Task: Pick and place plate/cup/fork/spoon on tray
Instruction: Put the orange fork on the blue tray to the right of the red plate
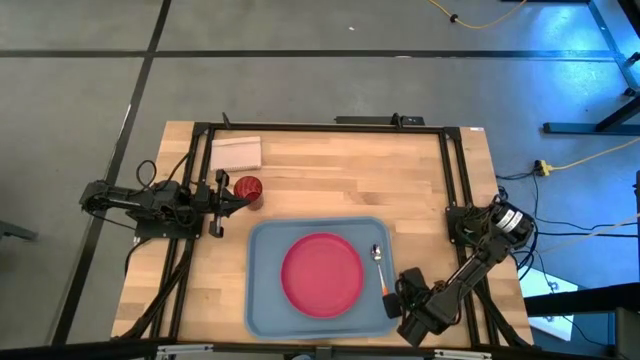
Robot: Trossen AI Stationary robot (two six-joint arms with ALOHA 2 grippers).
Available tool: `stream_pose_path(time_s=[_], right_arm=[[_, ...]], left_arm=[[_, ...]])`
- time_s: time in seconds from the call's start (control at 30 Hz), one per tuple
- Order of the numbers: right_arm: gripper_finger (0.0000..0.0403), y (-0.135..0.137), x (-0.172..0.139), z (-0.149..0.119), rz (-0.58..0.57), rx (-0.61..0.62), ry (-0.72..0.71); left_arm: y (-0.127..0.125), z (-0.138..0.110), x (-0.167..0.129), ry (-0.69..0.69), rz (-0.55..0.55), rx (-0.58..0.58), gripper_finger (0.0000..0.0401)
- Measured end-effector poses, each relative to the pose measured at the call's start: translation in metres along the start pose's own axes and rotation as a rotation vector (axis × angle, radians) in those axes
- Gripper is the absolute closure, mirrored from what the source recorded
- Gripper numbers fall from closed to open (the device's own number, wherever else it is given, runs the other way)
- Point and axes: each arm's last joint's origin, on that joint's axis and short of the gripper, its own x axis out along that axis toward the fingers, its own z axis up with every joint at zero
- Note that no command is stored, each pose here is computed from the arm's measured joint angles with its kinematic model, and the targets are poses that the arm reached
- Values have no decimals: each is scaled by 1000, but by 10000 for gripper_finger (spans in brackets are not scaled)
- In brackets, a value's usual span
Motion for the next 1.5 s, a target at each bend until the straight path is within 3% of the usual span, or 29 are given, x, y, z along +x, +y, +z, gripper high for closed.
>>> stream_pose_path(time_s=[0.27,0.43,0.6,0.77,0.9,1.13,1.5], right_arm=[[390,-6,-1,4,-51,-5,-30],[391,-10,-21,12,-45,12,-38],[391,-9,-49,24,77,14,-177],[387,2,-54,37,172,53,-299],[386,17,-49,57,173,123,-292],[386,52,-41,89,232,-24,-206],[384,59,-25,104,243,37,-132]], left_arm=[[0,0,0,0,0,0,401],[0,0,0,0,0,0,401],[0,0,0,0,0,0,401],[0,0,0,0,0,0,401],[0,0,0,0,0,0,401],[0,0,0,0,0,0,401],[0,0,0,0,0,0,401]])
